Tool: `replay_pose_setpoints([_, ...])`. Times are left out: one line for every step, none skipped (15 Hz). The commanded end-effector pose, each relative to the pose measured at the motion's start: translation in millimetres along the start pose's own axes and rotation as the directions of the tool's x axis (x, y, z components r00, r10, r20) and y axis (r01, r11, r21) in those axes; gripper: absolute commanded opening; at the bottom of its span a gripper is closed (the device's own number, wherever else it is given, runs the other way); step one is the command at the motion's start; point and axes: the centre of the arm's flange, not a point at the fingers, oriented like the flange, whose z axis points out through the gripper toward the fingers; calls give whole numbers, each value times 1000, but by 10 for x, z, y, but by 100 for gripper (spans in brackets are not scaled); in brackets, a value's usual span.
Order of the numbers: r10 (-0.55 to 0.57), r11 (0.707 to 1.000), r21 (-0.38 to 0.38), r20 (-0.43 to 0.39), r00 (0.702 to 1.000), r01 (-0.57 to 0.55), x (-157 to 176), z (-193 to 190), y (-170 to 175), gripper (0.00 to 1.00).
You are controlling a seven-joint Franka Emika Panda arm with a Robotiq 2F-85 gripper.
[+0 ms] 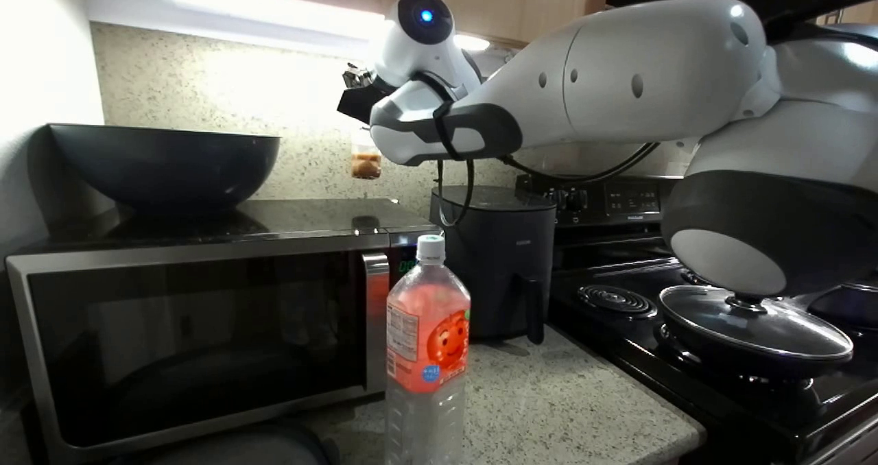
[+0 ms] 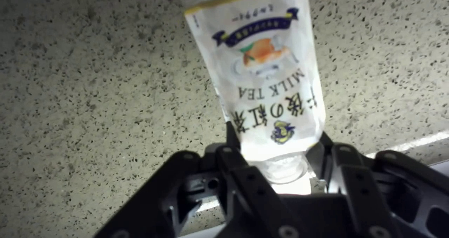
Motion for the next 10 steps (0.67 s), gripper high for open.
replay_pose_setpoints([-60,998,-32,15,998,60,-68,-172,331,23])
replay_pose_setpoints([-66,996,-62,21,998,67,-102,-202,517,23])
replay_pose_setpoints([-56,994,-95,27,998,59,-124,-187,667,23])
replay_pose_setpoints([-32,991,-131,47,998,38,-148,-187,832,23])
replay_pose_setpoints([-22,986,-163,52,998,30,-178,-160,956,23])
replay_pose_setpoints([-15,982,-187,39,999,22,-159,-195,1085,23])
replay_pose_setpoints([-13,976,-217,38,999,21,-131,-213,1195,23])
replay_pose_setpoints([-13,968,-251,33,999,21,-112,-228,1304,23])
replay_pose_setpoints([-14,960,-278,29,999,21,-98,-234,1393,23])
replay_pose_setpoints([-14,959,-284,12,1000,17,-45,-207,1412,23])
